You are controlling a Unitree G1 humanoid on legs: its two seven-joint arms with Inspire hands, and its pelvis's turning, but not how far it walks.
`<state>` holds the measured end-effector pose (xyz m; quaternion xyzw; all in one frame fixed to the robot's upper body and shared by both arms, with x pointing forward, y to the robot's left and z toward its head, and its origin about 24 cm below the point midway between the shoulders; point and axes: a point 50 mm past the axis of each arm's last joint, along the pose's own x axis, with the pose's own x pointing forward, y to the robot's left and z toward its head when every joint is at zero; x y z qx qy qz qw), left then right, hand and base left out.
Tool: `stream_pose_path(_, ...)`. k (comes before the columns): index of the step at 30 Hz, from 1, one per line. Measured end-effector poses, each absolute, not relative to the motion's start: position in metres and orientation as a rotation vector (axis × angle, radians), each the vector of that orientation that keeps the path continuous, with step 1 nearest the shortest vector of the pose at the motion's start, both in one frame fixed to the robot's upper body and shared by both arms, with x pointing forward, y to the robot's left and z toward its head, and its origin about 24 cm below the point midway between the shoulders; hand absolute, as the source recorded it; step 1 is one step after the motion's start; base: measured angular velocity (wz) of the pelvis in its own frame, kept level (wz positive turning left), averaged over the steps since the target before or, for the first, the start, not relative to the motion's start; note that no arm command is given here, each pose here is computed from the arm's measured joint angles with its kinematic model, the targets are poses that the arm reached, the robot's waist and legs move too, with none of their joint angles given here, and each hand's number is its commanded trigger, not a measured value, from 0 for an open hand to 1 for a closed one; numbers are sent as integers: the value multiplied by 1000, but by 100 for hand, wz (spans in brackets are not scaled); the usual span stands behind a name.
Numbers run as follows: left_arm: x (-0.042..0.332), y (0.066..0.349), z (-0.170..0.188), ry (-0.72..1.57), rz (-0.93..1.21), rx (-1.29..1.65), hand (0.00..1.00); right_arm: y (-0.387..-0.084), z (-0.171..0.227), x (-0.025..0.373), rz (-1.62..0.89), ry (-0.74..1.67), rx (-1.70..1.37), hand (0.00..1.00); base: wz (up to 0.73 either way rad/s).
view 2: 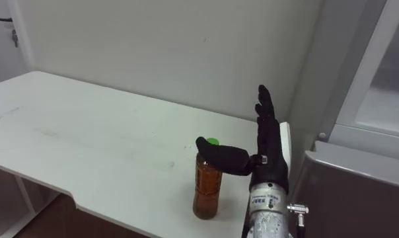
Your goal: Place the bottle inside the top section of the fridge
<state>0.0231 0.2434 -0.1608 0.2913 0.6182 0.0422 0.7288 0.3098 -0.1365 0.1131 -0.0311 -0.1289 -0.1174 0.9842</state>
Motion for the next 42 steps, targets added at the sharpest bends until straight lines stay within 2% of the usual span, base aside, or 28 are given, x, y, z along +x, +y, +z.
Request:
stream_pose_path(13, 11, 247, -160, 1407, 121, 617, 0, -145, 93, 324, -267, -138, -132, 0, 6)
stream_pose_path(27, 18, 250, -159, 1388, 125, 628, 0, -124, 91, 324, -138, -128, -132, 0, 1)
stream_pose_path(42, 20, 249, -159, 1385, 117, 633, 0, -118, 95, 327, -69, -139, -130, 0, 0)
